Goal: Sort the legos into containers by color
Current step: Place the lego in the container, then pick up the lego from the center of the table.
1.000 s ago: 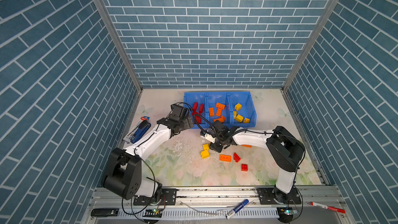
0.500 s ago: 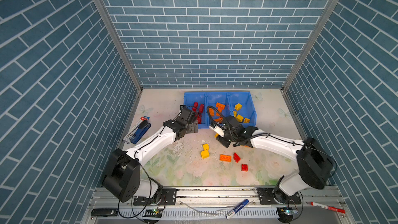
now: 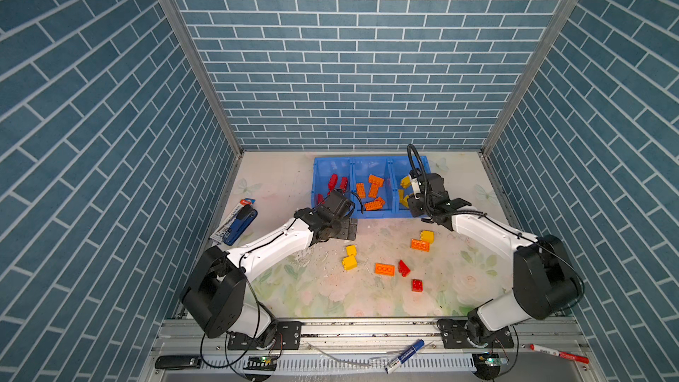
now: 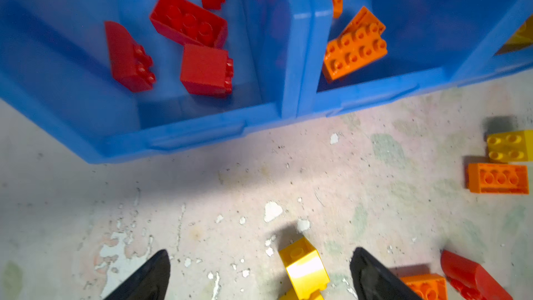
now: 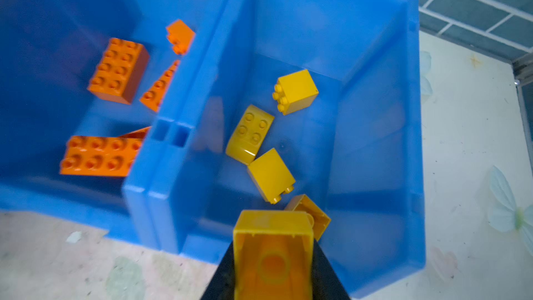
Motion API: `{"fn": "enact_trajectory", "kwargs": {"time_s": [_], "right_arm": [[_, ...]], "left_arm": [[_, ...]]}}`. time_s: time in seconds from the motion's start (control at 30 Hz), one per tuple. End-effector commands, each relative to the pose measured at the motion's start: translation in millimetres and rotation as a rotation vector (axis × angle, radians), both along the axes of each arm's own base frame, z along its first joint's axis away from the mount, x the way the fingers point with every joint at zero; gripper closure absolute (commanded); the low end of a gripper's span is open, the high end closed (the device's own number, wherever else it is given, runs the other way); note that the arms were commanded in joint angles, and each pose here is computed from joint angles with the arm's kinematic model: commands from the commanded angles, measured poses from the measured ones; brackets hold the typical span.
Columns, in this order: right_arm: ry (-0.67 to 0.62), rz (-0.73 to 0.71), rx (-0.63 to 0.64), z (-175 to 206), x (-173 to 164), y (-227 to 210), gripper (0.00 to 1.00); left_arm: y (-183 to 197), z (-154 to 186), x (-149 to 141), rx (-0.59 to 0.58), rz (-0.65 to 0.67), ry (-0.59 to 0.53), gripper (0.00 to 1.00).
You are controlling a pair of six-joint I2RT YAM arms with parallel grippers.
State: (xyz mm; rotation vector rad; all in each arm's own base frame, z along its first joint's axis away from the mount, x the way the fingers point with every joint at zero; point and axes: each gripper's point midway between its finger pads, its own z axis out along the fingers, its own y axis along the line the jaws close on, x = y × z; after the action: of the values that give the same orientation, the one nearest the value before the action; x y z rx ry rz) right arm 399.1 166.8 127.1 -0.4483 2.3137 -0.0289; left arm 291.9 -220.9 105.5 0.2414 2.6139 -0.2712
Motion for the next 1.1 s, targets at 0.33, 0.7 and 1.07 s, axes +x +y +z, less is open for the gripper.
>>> {"fn": "enact_trajectory", "kwargs": {"time_s": [0.33, 0.7, 1.07], "right_arm": [[-0.021, -0.209, -0.129, 16.8, 71.4, -4.4, 0.48], [-0.059, -0.097, -0.041, 34.3, 35.1, 23.5, 0.22], [-0.256, -0.175, 0.155, 57.8, 15.3, 9.0, 0.01]], "left_arm": [[-22.1, -53.7, -41.1, 0.036, -0.075, 0.224, 0.11], [-25.9, -71.8, -41.5, 0.088, -0.090, 0.274, 0.26], [-28.4, -81.1, -37.2, 0.126, -0.092, 0.293, 0.55]]}}
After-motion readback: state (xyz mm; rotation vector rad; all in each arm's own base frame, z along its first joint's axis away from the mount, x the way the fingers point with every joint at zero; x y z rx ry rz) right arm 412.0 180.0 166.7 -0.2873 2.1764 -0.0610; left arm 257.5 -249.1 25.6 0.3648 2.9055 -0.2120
